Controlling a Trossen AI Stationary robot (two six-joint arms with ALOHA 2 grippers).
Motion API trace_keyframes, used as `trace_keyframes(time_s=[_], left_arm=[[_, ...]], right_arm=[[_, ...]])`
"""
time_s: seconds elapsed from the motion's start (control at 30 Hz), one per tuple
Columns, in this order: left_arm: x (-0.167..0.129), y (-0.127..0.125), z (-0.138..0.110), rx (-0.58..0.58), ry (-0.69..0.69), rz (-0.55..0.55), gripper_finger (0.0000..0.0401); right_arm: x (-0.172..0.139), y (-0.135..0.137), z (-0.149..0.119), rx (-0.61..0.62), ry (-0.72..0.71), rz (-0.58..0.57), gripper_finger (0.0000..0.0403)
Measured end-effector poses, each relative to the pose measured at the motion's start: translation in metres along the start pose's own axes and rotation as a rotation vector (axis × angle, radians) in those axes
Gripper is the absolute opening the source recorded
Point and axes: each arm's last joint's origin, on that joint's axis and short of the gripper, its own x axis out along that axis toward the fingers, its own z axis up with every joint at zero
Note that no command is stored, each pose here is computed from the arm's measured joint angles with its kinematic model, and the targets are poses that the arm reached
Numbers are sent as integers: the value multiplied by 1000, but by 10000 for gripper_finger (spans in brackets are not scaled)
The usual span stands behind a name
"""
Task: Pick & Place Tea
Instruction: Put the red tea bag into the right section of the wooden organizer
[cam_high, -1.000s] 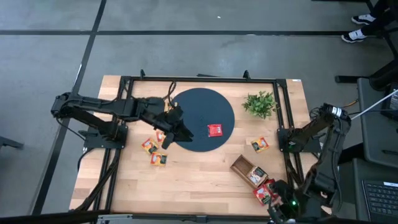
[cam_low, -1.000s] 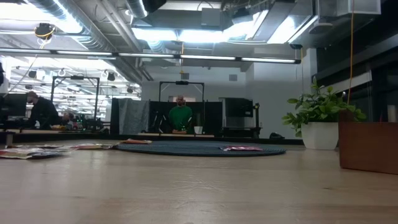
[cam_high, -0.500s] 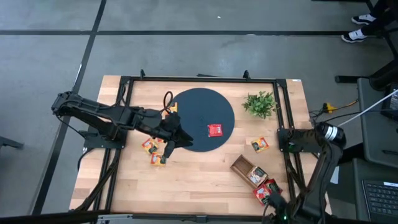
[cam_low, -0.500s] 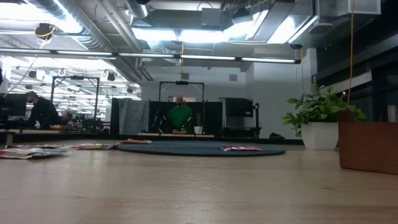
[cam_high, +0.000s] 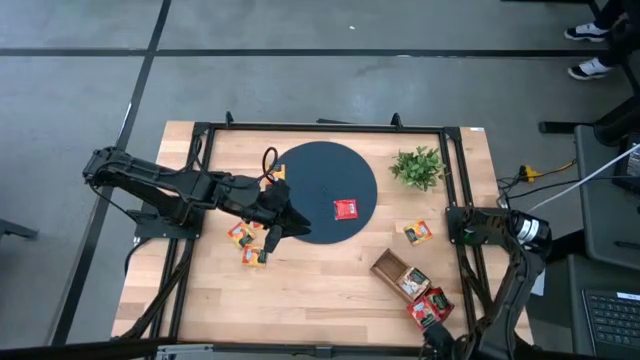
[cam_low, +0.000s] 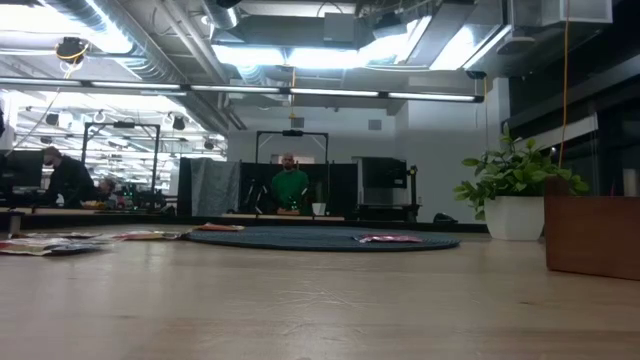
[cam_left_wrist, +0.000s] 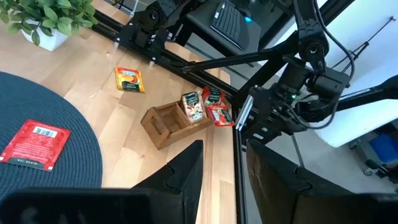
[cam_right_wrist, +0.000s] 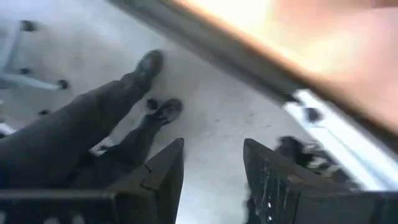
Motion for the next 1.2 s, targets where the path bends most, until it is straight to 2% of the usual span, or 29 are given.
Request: trace_keyframes(time_s=[0.13, 0.33, 0.53, 0.77, 1.2], left_arm=[[0, 0, 0, 24, 1, 1, 118], [0, 0, 0, 86, 2, 2, 118], [0, -1, -1, 85, 36, -47, 118], [0, -1, -1, 87, 40, -49, 118], [0, -1, -2, 54, 42, -49, 118]], right_arm=[[6, 0, 0, 18, -11, 0, 167], [6, -8, 17, 46, -127, -133, 167], [7, -1, 19, 29, -121, -93, 167], [6, -6, 31, 13, -192, -185, 167], [3, -13, 37, -32, -252, -269, 167]])
